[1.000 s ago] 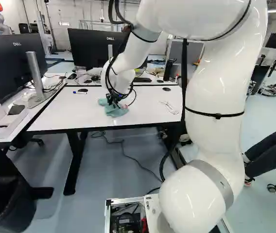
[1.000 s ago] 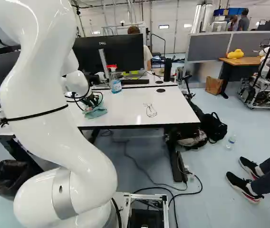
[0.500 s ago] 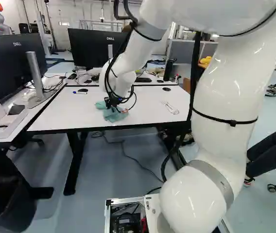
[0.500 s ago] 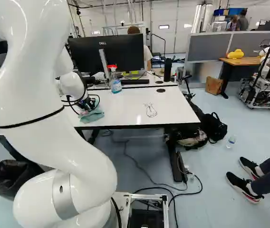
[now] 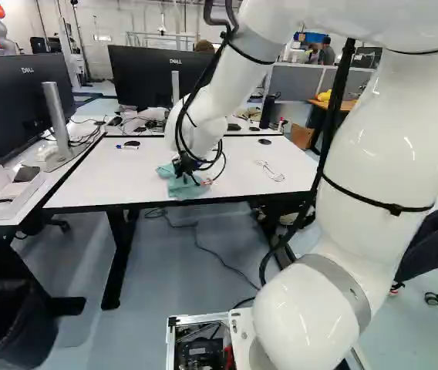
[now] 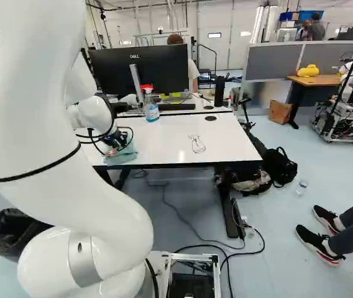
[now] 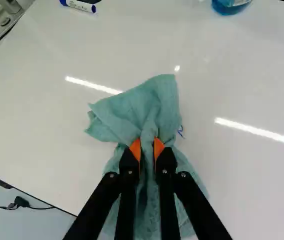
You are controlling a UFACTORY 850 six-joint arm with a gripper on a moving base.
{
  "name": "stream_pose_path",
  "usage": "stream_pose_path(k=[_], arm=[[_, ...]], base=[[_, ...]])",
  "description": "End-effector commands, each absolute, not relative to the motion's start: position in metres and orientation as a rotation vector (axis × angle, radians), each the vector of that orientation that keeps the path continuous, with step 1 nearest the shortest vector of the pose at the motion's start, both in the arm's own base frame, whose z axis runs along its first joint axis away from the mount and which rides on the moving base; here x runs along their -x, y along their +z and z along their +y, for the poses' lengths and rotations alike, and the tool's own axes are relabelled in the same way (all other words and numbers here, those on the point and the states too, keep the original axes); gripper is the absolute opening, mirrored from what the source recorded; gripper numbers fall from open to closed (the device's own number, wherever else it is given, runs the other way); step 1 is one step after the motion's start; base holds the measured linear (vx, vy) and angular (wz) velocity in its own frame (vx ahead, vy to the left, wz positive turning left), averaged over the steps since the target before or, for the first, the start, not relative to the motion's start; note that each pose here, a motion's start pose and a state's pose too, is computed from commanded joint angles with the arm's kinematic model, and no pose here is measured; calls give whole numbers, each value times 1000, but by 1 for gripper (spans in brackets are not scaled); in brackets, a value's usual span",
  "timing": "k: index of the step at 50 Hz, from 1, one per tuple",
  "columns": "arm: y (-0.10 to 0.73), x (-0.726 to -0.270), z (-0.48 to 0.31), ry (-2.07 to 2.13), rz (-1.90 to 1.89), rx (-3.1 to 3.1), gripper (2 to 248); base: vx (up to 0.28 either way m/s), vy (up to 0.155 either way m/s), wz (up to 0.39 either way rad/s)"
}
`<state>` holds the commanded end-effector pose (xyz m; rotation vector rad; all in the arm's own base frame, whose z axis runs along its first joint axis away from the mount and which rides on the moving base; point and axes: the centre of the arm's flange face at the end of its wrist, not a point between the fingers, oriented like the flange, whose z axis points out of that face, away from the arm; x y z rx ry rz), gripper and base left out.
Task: Clean the table with the green towel
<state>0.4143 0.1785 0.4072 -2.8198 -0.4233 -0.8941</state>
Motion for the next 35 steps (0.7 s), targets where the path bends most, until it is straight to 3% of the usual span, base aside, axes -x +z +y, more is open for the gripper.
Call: stream_pose_path(k=[35], arm=[[407, -452, 139, -921, -271, 2863, 50]], base=[[0, 0, 0]])
